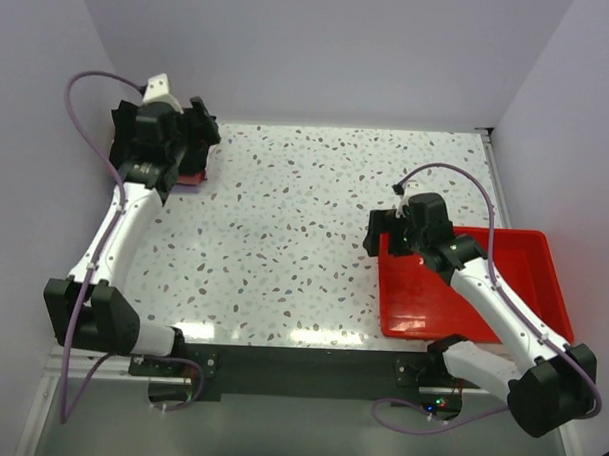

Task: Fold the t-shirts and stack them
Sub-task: Reset both grippers

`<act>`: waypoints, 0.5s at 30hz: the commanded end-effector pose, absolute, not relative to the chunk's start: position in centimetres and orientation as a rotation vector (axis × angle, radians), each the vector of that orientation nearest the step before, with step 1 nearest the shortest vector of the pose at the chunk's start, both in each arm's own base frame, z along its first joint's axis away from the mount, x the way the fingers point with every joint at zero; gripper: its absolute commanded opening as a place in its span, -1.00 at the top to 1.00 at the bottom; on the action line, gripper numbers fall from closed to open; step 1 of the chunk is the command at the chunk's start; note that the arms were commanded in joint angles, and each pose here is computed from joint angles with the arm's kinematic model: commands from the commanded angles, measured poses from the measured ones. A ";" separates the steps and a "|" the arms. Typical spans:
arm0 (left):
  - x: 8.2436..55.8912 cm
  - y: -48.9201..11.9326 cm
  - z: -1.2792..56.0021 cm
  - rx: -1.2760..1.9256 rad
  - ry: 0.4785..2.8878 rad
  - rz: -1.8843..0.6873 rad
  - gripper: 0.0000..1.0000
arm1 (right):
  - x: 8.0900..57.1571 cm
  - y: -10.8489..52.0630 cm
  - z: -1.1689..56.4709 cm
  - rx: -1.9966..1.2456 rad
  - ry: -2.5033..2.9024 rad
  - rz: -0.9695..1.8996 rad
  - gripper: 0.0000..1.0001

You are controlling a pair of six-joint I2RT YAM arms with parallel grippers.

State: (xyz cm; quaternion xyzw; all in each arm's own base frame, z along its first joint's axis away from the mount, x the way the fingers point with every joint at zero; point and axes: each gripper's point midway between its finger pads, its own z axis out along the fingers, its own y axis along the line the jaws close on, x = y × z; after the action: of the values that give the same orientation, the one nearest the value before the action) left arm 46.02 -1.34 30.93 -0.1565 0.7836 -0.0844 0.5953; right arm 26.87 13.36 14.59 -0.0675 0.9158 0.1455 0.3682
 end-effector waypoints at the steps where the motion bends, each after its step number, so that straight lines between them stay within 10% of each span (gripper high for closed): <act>1: 41.0 -4.6 29.0 -0.442 1.893 -0.209 -1.00 | 27.1 14.3 16.3 -0.182 2.283 0.446 -0.98; 15: 26.1 -4.0 14.7 -0.702 2.127 -0.127 -1.00 | 26.8 15.0 16.6 -0.134 2.203 0.536 -0.98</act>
State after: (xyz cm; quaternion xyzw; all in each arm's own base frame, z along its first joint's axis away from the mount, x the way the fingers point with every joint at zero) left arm 27.54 -5.76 14.77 -0.2274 0.8706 -0.0769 0.4294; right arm 26.04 14.23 14.97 -0.0633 0.9013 0.1865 0.3857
